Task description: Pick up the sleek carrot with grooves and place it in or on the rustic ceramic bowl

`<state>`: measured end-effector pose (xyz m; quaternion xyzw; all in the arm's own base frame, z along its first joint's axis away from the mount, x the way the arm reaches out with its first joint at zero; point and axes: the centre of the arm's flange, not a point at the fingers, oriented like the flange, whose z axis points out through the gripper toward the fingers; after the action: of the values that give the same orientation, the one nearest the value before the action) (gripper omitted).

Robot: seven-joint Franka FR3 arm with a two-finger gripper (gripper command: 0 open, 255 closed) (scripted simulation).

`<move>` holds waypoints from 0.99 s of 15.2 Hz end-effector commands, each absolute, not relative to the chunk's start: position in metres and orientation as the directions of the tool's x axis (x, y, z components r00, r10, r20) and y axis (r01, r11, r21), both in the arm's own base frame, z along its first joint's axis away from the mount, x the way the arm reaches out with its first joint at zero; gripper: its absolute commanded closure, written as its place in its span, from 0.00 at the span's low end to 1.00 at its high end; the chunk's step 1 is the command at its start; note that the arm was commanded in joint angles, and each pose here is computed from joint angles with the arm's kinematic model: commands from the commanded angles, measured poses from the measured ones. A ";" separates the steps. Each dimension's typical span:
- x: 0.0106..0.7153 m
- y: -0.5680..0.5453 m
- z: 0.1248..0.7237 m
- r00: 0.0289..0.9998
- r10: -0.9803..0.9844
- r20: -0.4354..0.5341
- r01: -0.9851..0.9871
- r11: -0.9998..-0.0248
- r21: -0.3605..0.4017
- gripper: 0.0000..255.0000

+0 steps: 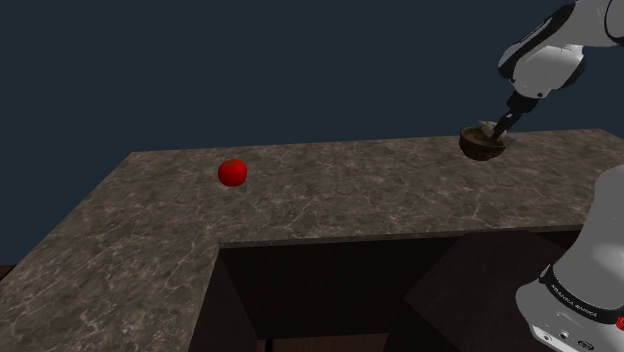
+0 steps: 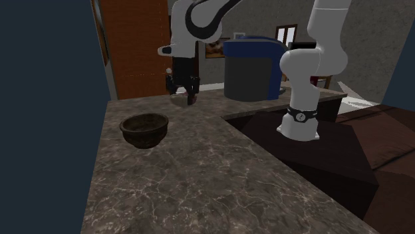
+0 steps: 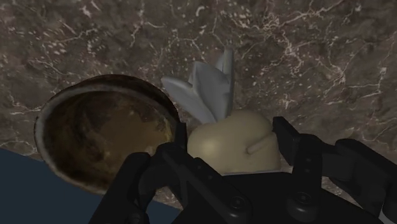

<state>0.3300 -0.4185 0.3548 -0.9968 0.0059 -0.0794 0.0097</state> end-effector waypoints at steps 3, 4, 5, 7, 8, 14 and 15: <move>0.350 -0.461 0.355 0.987 -0.015 0.158 -0.011 -1.000 -0.022 1.00; 0.355 -0.473 0.355 0.987 -0.015 0.158 -0.011 -1.000 -0.022 1.00; 0.361 -0.485 0.354 0.987 -0.015 0.158 -0.011 -1.000 -0.022 1.00; 0.372 -0.509 0.353 0.987 -0.015 0.158 -0.011 -1.000 -0.022 1.00; 0.377 -0.521 0.353 0.987 -0.015 0.158 -0.011 -1.000 -0.022 1.00; 0.392 -0.554 0.336 0.987 -0.015 0.158 -0.011 -1.000 -0.022 1.00; 0.392 -0.554 0.331 0.987 -0.015 0.158 -0.011 -1.000 -0.022 1.00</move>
<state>0.3923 -0.5536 0.3359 -0.9968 0.0066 -0.0793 0.0107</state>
